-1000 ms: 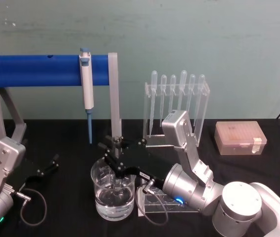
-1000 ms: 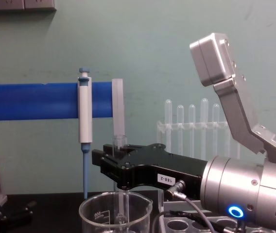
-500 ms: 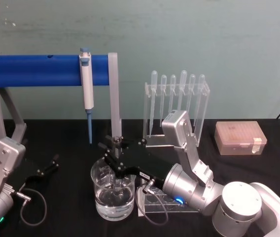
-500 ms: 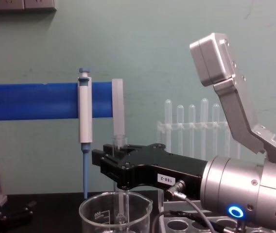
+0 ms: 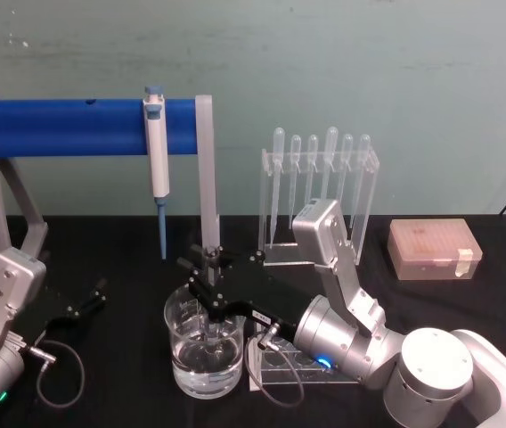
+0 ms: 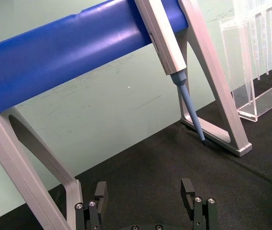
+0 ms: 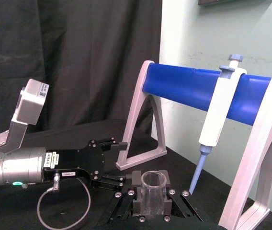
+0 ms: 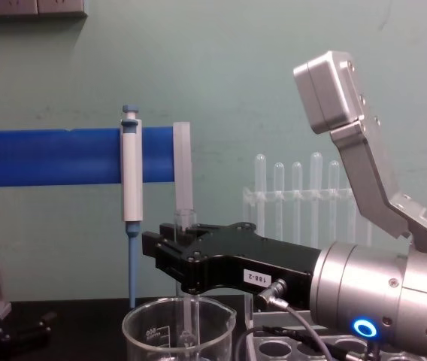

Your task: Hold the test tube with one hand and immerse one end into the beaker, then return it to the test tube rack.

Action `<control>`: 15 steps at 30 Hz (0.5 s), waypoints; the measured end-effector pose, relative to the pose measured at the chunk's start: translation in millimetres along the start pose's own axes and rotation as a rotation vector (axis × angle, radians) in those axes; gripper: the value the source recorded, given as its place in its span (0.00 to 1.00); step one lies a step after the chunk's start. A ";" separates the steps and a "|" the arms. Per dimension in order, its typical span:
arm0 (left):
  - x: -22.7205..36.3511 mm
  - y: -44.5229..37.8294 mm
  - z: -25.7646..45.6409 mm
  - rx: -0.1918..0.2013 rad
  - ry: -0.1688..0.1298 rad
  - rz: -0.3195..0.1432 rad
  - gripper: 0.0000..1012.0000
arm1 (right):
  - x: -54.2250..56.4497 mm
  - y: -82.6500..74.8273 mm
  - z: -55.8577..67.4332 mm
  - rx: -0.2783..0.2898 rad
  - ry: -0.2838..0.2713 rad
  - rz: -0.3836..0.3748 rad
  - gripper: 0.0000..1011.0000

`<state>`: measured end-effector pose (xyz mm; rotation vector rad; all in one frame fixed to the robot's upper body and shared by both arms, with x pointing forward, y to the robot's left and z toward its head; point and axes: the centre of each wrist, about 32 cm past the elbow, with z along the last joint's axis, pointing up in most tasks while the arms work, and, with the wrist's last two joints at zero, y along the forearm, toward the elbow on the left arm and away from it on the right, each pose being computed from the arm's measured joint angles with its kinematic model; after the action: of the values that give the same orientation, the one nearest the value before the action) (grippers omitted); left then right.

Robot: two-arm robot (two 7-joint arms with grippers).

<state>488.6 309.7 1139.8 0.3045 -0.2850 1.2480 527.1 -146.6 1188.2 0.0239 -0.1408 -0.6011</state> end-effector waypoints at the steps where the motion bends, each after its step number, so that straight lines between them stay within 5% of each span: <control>1: 0.0 0.0 0.0 0.000 0.000 0.000 0.99 | 0.0 0.0 0.0 0.000 0.000 0.000 0.22; 15: 0.0 0.0 0.0 0.000 0.000 0.000 0.99 | 0.0 0.0 0.0 0.000 0.000 0.000 0.22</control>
<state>488.6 309.7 1139.8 0.3045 -0.2851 1.2479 527.1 -146.6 1188.2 0.0239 -0.1408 -0.6011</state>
